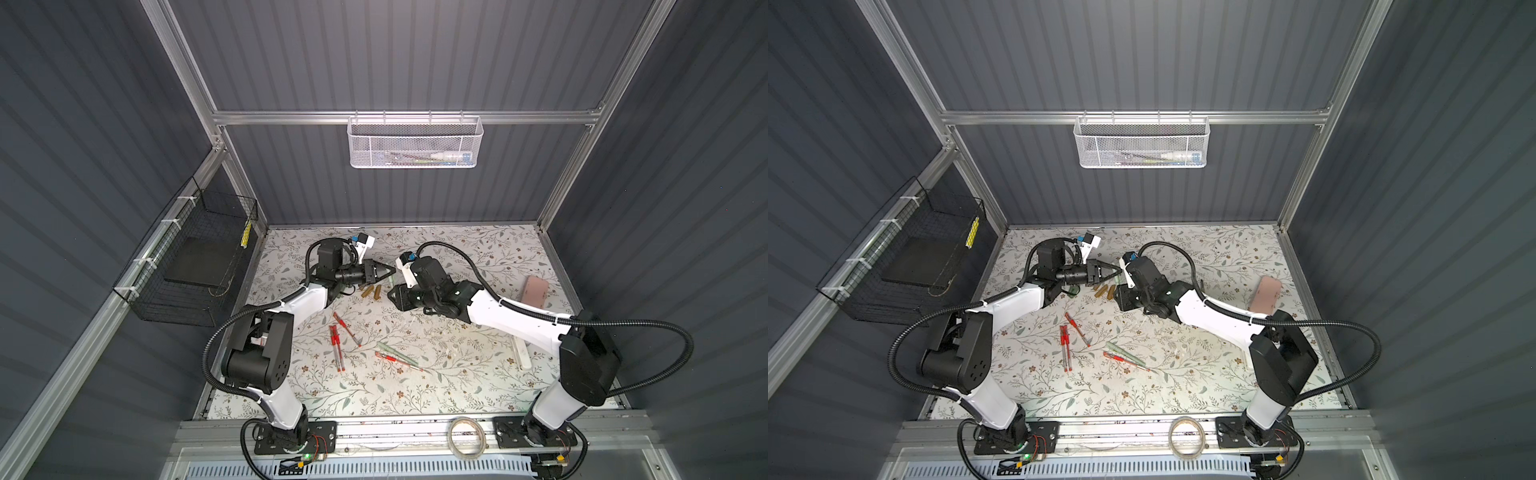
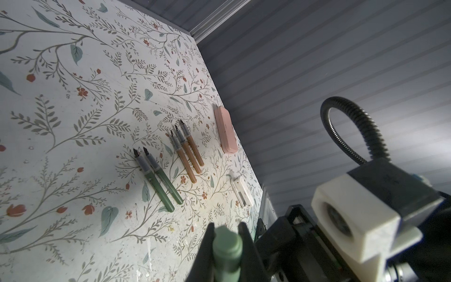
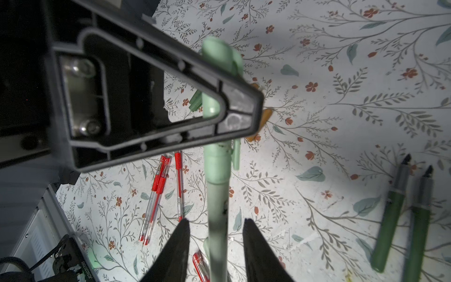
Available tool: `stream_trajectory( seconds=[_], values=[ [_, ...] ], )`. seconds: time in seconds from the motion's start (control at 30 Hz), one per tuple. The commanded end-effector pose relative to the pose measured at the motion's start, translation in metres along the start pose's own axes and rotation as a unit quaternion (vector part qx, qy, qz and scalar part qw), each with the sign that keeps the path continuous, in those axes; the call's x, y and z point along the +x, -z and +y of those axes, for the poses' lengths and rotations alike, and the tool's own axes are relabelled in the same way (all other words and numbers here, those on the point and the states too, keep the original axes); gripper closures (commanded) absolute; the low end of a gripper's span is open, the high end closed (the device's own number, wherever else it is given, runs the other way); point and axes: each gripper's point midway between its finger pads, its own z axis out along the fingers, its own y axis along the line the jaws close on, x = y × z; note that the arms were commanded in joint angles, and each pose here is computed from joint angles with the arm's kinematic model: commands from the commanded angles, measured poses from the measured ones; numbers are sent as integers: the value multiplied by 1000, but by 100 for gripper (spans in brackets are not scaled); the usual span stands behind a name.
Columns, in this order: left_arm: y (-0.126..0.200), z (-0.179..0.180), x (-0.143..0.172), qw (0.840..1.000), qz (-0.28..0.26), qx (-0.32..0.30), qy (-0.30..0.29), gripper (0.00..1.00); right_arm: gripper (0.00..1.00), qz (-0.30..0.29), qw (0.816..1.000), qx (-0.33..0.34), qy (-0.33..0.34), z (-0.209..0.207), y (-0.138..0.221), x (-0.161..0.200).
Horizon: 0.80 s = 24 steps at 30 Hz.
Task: Remove pen caps from pens
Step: Open the pen cap on the pen.
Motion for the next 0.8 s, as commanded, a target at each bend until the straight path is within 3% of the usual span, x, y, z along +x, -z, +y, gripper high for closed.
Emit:
stream_trajectory(
  seconds=[0.0,0.17,0.3,0.43,0.57,0.77],
  values=[
    [0,-14,-4,1000,3,22,-17,100,66,-6,1000,-14,3,3,-3,-11],
    [-1,-13,-3,999,0,27,-25,100,84,-4,1000,-11,6,0,-6,-16],
    [0,-13,-7,999,-1,18,-34,100,100,4,1000,-12,-2,-5,-6,0],
    [4,6,-17,998,-1,-44,-39,100,100,30,999,-13,-26,-13,-11,32],
    [19,13,-33,997,-16,-66,-41,100,100,46,998,-9,-35,-19,-8,67],
    [70,40,-73,989,-84,-122,-21,100,100,76,995,6,-57,-32,4,113]
  ],
)
